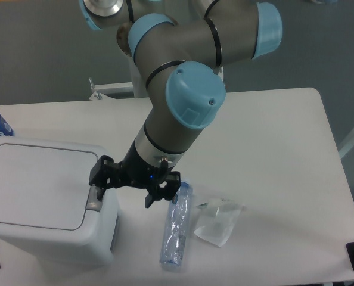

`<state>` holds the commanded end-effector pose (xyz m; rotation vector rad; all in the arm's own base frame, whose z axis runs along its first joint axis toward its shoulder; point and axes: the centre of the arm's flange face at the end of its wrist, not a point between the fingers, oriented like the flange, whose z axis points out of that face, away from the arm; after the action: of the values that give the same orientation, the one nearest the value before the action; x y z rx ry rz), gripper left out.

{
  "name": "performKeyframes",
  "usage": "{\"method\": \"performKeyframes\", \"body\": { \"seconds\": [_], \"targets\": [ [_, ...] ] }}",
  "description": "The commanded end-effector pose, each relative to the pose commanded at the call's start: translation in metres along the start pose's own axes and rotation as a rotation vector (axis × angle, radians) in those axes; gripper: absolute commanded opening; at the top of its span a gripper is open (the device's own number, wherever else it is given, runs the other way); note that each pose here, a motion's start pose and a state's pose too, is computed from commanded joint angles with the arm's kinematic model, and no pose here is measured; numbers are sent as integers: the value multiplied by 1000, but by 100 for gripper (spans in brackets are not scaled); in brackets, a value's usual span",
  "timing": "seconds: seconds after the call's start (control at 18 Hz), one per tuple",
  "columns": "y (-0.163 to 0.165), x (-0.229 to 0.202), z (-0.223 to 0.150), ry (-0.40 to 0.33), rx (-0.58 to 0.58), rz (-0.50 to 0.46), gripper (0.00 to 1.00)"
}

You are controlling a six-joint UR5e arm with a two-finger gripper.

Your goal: Open the trash can

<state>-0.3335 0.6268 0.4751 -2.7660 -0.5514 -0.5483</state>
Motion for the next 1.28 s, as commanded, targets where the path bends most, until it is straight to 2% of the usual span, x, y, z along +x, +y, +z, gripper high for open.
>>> {"method": "performKeyframes", "body": {
  "seconds": [0.28,0.94,1.11,1.28],
  "targets": [
    [1,-2,3,-31,-18,2,100],
    [2,1,-3,-35,-11,7,100],
    [3,6,-17,-47,17,24,100],
    [3,6,-40,-89,102,54,100]
  ]
}}
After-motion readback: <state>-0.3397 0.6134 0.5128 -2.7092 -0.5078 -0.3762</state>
